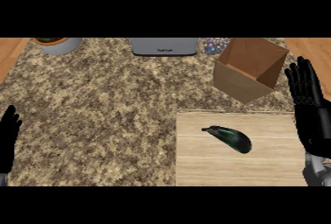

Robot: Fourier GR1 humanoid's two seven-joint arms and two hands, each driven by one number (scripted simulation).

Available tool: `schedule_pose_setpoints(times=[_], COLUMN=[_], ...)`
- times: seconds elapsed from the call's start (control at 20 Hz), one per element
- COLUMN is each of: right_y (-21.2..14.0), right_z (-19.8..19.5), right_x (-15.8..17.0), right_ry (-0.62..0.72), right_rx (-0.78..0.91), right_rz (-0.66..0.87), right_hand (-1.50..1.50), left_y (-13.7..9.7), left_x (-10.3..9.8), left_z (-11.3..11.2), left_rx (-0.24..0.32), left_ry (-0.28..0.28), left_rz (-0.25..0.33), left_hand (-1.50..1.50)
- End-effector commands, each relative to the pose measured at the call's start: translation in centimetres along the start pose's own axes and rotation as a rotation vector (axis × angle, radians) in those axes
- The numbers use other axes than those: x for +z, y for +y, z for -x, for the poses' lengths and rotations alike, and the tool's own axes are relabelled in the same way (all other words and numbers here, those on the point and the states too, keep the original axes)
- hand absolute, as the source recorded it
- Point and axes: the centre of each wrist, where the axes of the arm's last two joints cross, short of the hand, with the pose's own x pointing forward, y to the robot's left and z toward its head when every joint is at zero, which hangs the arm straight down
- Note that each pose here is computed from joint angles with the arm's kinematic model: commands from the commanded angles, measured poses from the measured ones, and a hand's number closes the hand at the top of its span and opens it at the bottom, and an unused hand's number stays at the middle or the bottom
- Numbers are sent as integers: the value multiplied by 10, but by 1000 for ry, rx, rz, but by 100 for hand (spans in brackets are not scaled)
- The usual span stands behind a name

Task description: Pick the eggplant from the tray and place it in the cardboard box

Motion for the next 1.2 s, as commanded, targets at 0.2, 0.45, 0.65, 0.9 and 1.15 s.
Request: schedule_pose_setpoints(times=[0.2,0.45,0.65,0.9,1.15], right_y=[-65,-122,-143,-178,-195], right_z=[28,80,79,65,41], right_x=[5,33,41,47,51], right_ry=[-159,-93,-331,-315,-221], right_rx=[-116,27,27,328,452], right_rz=[-264,1,-227,-518,-655], right_hand=[-150,-150,-150,-150,-150], left_y=[-50,-82,-90,-111,-97], left_x=[6,13,10,20,8], left_z=[-29,-35,-36,-43,-19], left_rx=[-133,-130,-156,-160,-186], left_ry=[-274,-300,-307,-300,-277], left_rz=[271,421,420,451,421], left_hand=[0,0,0,0,0])
